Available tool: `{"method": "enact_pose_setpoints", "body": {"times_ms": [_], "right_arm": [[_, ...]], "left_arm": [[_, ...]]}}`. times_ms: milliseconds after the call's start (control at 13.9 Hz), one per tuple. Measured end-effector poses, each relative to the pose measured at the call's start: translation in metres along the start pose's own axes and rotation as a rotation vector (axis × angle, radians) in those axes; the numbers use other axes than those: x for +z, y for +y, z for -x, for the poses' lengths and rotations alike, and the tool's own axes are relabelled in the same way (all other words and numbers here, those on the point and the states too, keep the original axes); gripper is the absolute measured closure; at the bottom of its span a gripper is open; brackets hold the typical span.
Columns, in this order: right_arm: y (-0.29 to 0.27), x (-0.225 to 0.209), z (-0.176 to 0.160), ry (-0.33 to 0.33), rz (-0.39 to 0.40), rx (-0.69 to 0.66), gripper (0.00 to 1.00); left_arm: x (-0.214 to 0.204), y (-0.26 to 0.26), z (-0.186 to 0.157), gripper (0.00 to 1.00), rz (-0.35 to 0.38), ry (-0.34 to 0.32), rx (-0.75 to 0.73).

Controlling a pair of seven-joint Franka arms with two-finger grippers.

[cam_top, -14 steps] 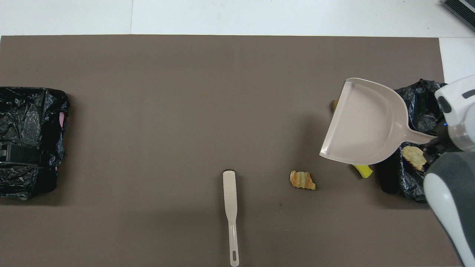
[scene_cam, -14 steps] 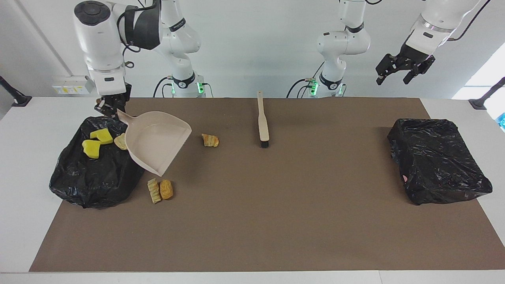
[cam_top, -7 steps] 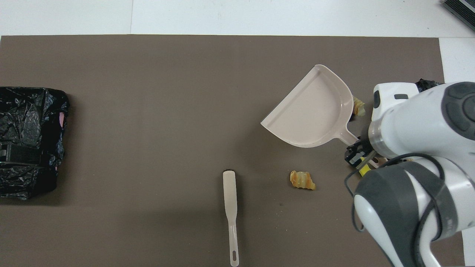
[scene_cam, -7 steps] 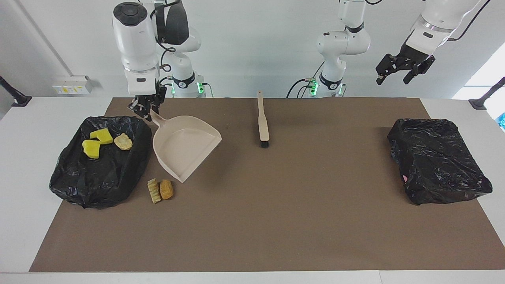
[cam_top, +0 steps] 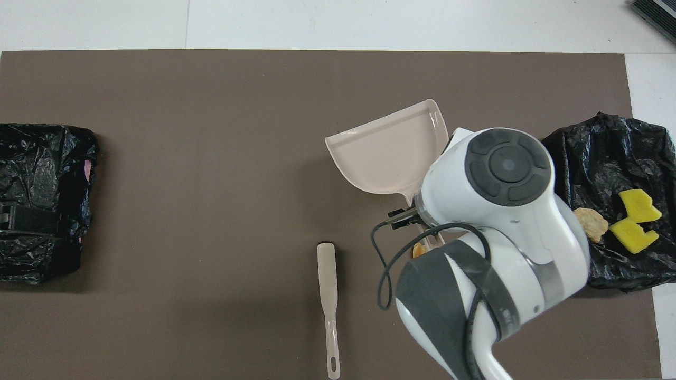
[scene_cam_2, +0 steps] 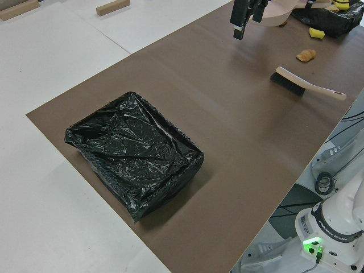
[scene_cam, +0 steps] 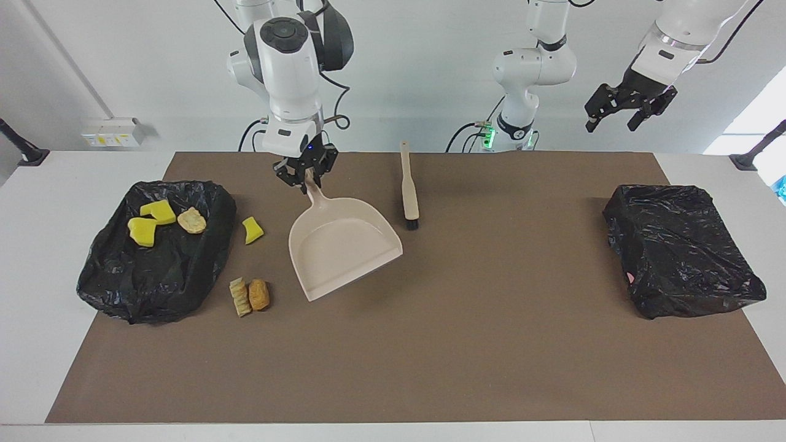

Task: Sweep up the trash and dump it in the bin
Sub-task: 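Carry the dustpan with the right gripper to the table center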

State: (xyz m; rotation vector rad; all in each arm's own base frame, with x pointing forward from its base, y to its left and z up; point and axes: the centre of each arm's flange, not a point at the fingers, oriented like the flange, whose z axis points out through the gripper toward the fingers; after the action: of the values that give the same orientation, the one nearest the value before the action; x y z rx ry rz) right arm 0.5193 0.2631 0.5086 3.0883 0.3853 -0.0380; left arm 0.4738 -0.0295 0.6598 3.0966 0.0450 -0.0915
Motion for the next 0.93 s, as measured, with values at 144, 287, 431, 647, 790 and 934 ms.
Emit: {"method": "enact_pose_setpoints", "body": {"times_ms": [144,287,431,647,790,934], "right_arm": [[-0.022,0.002,-0.016,0.013,-0.016,0.09,0.69],[-0.033,0.008,-0.037,0.036,-0.05,0.135,0.69],[-0.049,0.023,-0.057,0.058,-0.077,0.176,0.69],[-0.082,0.06,-0.085,0.061,-0.109,0.231,0.69],[-0.109,0.089,-0.096,0.078,-0.13,0.268,0.69],[-0.127,0.128,-0.105,0.081,-0.139,0.293,0.69]], "left_arm": [[0.0,0.0,0.0,0.0,0.0,0.0,0.0],[0.0,0.0,0.0,0.0,0.0,0.0,0.0],[0.0,0.0,0.0,0.0,0.0,0.0,0.0],[0.0,0.0,0.0,0.0,0.0,0.0,0.0],[0.0,0.0,0.0,0.0,0.0,0.0,0.0],[0.0,0.0,0.0,0.0,0.0,0.0,0.0]]}}
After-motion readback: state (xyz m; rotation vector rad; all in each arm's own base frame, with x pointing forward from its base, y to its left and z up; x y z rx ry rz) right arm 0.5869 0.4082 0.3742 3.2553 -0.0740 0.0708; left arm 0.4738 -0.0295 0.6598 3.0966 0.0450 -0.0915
